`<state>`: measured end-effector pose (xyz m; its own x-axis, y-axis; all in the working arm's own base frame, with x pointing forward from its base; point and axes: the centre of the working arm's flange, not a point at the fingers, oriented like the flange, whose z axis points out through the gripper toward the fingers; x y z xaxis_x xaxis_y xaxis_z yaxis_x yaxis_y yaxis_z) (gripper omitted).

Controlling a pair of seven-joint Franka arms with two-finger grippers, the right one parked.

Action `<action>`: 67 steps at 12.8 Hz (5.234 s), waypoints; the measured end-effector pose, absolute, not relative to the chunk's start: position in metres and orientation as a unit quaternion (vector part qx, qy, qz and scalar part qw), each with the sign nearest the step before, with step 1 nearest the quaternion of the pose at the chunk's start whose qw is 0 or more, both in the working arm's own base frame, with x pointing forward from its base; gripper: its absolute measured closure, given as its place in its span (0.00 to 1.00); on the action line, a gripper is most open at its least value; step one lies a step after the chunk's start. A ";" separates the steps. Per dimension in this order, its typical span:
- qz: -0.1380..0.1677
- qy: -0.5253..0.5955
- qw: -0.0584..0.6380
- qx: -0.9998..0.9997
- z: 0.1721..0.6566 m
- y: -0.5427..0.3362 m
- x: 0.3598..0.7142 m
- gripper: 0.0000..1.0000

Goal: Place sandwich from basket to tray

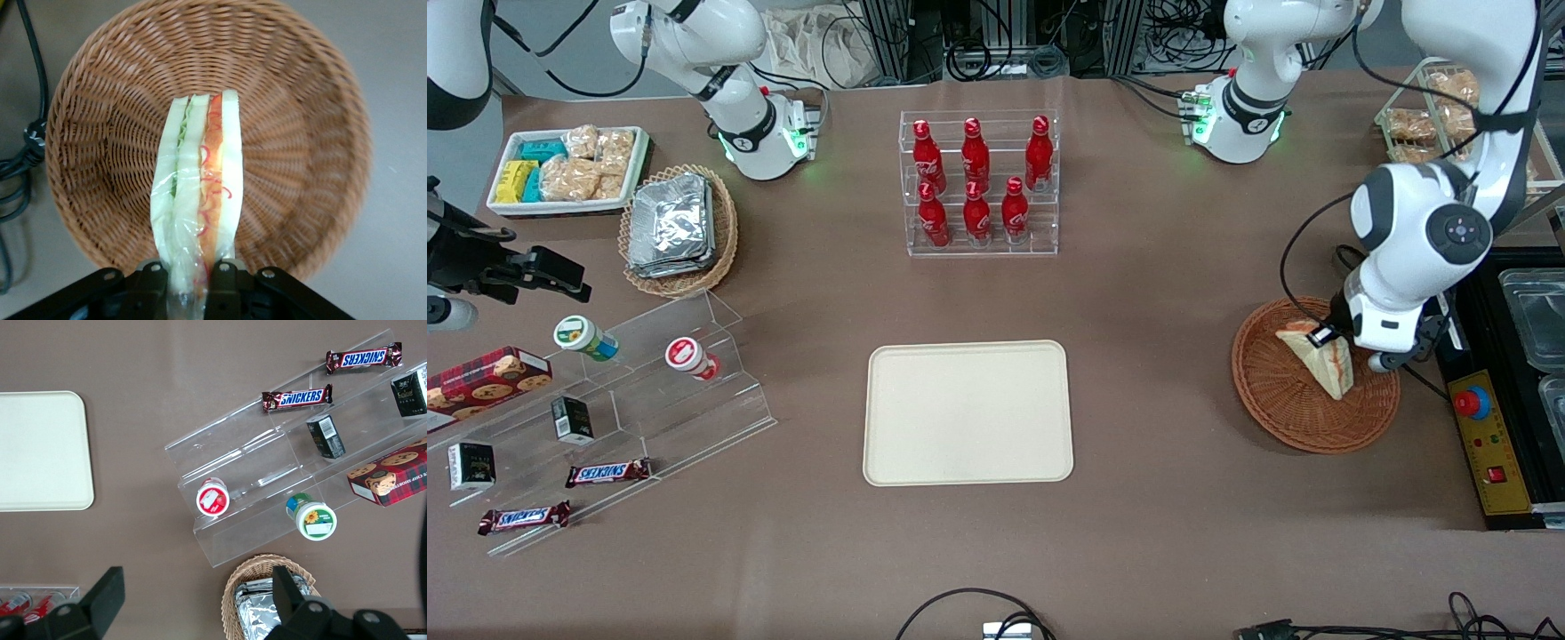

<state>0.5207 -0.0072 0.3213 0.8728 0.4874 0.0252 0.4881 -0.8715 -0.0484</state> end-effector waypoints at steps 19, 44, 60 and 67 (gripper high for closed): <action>-0.058 -0.021 0.010 -0.998 0.407 -0.330 0.519 0.79; 0.005 0.005 0.019 -1.000 0.232 -0.456 0.540 0.27; -0.065 -0.194 0.095 -0.974 0.441 -0.272 0.638 0.00; -0.013 -0.135 0.060 -0.989 0.541 -0.128 0.635 0.00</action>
<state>0.6350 -0.1283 0.5413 0.9635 0.2646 0.0409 0.2676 -0.9567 -0.1150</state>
